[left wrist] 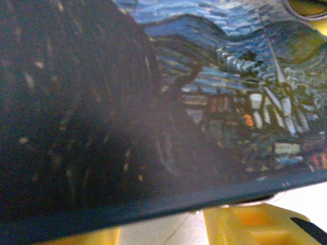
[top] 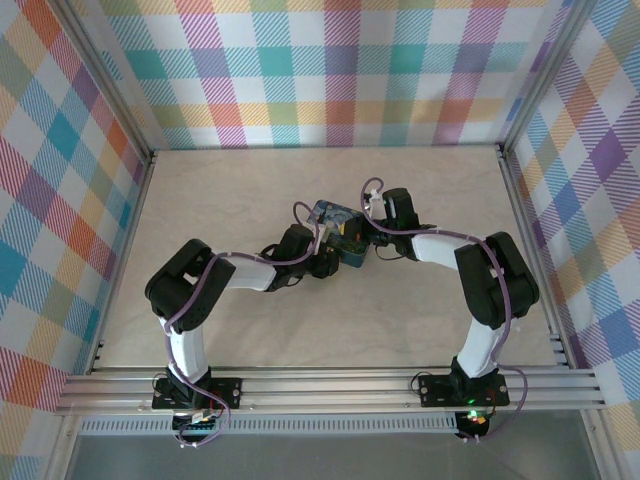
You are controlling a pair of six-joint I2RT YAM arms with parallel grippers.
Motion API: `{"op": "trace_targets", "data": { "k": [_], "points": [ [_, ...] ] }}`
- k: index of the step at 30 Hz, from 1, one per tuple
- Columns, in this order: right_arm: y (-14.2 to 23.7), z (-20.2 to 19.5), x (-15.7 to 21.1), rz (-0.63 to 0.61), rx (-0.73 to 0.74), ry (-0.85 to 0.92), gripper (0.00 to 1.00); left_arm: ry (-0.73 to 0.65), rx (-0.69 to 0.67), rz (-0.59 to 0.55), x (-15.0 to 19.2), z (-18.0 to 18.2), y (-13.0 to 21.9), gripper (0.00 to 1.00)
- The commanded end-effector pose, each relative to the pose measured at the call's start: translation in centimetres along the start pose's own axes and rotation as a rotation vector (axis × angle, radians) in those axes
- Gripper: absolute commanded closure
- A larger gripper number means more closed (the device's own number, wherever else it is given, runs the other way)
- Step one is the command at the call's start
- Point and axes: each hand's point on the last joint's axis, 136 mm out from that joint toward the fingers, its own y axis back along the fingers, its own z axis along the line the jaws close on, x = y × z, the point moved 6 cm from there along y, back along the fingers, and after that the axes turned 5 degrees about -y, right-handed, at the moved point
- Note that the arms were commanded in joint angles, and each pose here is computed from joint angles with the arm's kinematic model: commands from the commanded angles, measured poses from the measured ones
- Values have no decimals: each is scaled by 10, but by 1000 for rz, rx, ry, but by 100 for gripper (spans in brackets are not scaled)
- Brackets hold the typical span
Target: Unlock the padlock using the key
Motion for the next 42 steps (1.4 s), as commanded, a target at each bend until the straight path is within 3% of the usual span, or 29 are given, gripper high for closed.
{"op": "trace_targets", "data": {
  "k": [1, 27, 42],
  "points": [
    [-7, -22, 31, 103, 71, -65, 98, -41, 34, -46, -12, -16, -7, 56],
    [-7, -21, 32, 101, 66, -64, 98, -49, -22, -75, -12, -25, -8, 66],
    [-6, -19, 33, 101, 63, -62, 98, 36, -67, -112, -17, -21, -7, 69]
  ]
}}
